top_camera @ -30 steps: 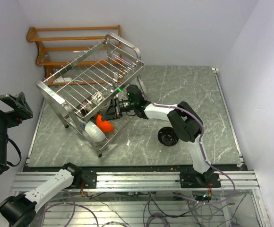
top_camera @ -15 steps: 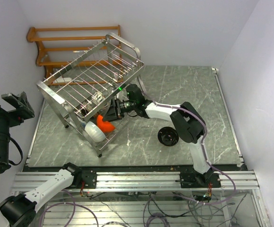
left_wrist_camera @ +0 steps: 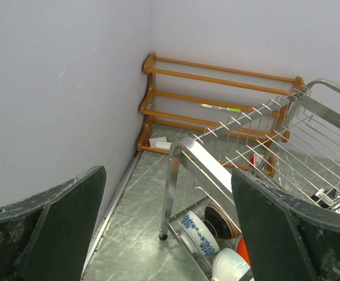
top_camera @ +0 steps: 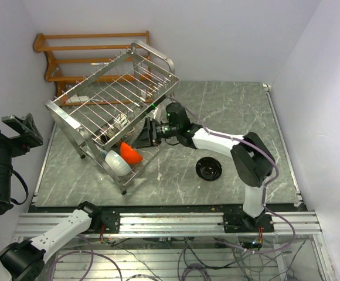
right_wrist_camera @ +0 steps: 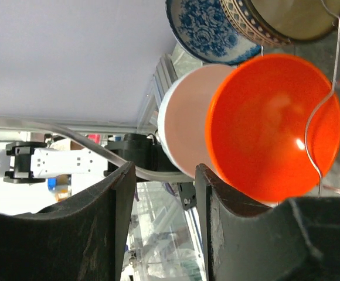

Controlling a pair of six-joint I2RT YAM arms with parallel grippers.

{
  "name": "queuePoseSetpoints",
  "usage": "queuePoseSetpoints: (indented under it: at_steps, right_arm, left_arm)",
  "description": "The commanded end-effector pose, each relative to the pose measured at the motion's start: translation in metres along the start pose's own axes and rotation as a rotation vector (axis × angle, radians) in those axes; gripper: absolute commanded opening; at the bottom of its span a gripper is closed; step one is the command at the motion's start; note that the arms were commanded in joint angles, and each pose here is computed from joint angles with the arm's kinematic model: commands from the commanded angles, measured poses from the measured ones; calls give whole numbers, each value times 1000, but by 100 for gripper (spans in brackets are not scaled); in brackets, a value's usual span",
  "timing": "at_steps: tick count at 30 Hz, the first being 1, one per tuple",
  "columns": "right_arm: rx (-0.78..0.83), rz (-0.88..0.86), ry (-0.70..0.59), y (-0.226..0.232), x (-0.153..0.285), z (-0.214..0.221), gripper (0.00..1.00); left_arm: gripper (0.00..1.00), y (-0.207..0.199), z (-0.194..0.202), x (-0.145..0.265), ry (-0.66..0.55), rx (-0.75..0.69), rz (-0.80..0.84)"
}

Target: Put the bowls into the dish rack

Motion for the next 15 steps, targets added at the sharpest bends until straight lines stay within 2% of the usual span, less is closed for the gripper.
queuePoseSetpoints:
  at_steps: [1, 6, 15]
  right_arm:
    - [16, 102, -74, 2, 21, 2, 45]
    - [43, 297, -140, -4, 57, 12, 46]
    - [-69, 946, -131, -63, 170, 78, 50]
  left_arm:
    - [99, -6, -5, -1, -17, 20, 34]
    - [99, -9, -5, -1, -21, 21, 49]
    - [99, -15, 4, 0, -10, 27, 91]
Point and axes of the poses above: each gripper's point midway between its finger pads, its own x axis back along the fingers, its own y axis along the line the jaws close on, z = x × y, the point moved 1 cm from there along x, back along the fingers, and after that the axes turned 3 degrees about x, right-handed, at the moved point
